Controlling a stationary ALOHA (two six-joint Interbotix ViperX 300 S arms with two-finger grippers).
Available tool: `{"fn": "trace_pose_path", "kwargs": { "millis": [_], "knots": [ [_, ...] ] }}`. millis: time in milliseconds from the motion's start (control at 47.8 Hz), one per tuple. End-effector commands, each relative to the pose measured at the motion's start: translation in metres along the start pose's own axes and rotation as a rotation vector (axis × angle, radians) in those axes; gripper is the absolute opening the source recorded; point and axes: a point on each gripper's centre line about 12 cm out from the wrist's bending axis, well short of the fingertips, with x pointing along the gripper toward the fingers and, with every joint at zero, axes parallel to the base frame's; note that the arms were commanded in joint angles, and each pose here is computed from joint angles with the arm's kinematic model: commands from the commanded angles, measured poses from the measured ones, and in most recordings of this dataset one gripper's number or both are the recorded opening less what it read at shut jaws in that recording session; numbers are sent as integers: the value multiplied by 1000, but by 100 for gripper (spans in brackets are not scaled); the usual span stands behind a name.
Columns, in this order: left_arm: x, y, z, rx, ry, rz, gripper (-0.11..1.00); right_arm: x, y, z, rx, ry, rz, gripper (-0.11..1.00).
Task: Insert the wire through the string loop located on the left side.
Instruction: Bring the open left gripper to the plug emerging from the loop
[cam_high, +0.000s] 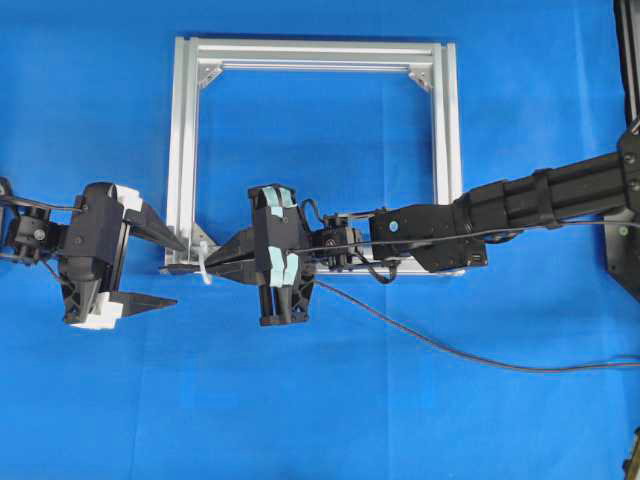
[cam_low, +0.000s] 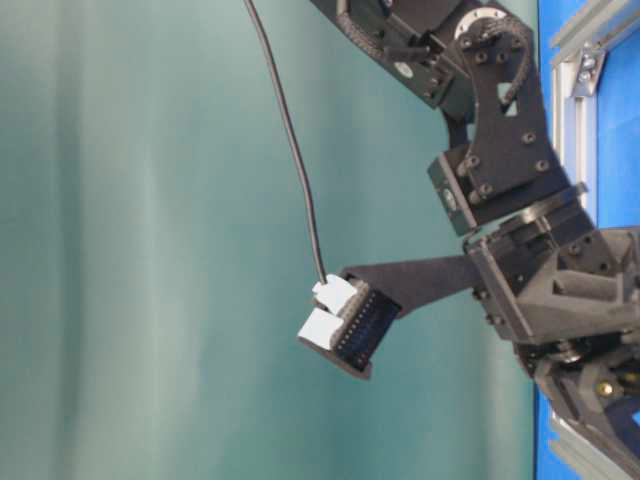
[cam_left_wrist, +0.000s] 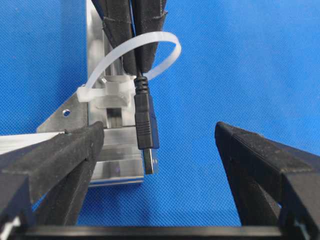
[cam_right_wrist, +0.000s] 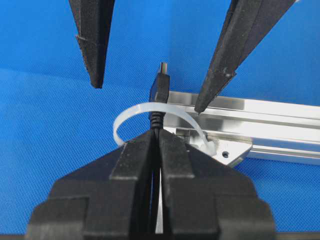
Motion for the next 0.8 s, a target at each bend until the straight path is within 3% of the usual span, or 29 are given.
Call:
{"fn": "trace_pose_path", "kwargs": {
  "millis": [0, 607, 691, 775],
  "knots": [
    [1, -1, 7, 2, -21, -4, 88, -1, 4, 20, 2, -50, 8, 0],
    [1, 1, 9, -6, -27, 4, 84, -1, 4, 21, 3, -50, 9, 0],
    [4, 1, 12, -7, -30, 5, 75, -1, 5, 21, 2, -50, 11, 0],
    [7, 1, 14, -7, -24, 5, 52, -1, 5, 21, 2, -53, 11, 0]
  ]
}}
